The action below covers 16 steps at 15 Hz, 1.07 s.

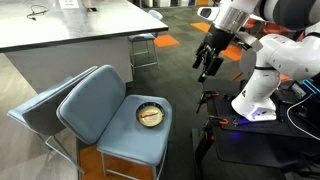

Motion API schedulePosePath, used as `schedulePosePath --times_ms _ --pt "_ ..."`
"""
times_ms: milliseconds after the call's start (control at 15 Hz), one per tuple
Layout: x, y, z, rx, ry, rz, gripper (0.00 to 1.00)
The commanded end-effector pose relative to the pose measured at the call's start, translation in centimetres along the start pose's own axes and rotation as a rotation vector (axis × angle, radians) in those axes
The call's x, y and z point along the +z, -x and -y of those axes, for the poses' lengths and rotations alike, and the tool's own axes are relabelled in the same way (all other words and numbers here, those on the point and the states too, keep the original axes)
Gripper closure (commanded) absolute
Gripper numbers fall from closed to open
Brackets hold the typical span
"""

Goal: Pick up the pen from the bowl and put it on the chair.

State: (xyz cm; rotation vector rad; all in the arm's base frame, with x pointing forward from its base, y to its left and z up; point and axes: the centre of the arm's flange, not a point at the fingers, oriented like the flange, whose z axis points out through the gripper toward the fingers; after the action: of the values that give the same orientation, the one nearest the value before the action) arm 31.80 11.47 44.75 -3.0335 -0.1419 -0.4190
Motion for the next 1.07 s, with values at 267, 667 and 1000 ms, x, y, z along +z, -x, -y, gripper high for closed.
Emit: schedulePosePath --times_ms 267,667,1000 --pt "0.0 0.0 0.0 0.0 0.0 0.0 0.0" --pt "0.0 0.0 0.0 0.0 0.0 0.0 0.0" --pt "0.5 -1.2 -0.5 -0.006 0.014 0.02 0.0"
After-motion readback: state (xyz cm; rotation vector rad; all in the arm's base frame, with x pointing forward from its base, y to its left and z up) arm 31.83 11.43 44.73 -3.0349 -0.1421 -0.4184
